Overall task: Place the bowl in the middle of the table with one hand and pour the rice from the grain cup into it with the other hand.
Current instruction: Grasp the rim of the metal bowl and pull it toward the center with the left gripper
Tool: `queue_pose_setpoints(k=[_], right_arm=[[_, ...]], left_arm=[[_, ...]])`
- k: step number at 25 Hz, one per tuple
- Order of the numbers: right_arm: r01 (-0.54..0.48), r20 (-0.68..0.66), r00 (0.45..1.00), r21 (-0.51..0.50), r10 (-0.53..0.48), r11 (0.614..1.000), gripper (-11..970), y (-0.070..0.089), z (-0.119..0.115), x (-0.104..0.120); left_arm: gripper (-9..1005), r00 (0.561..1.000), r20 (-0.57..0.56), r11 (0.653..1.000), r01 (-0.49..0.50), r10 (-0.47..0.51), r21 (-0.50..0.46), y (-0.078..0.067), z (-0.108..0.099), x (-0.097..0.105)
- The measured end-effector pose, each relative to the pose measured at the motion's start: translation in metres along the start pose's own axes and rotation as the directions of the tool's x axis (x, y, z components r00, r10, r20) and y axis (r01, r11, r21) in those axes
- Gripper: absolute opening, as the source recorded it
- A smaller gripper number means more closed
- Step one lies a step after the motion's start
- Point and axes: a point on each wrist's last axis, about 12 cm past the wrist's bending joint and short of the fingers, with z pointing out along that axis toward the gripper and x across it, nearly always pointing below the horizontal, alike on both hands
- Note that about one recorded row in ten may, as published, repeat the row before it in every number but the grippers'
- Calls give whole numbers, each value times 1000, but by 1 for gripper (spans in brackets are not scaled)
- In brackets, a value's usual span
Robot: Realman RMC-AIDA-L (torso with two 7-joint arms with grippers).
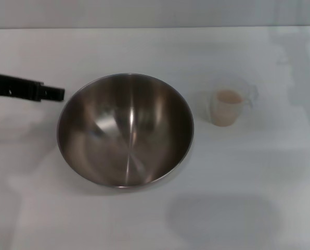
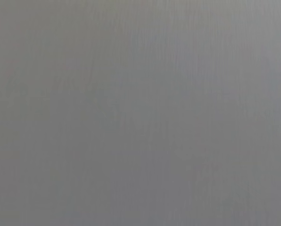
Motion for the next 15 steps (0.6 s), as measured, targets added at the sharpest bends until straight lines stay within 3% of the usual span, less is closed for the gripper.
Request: queue_pose_setpoints(k=[15], right_arm=[[6,-3,1000,5,-6,1000,549,-3,-1,1]], left_arm=[[784,991,-124,997,-32,40,64,-8,46,7]])
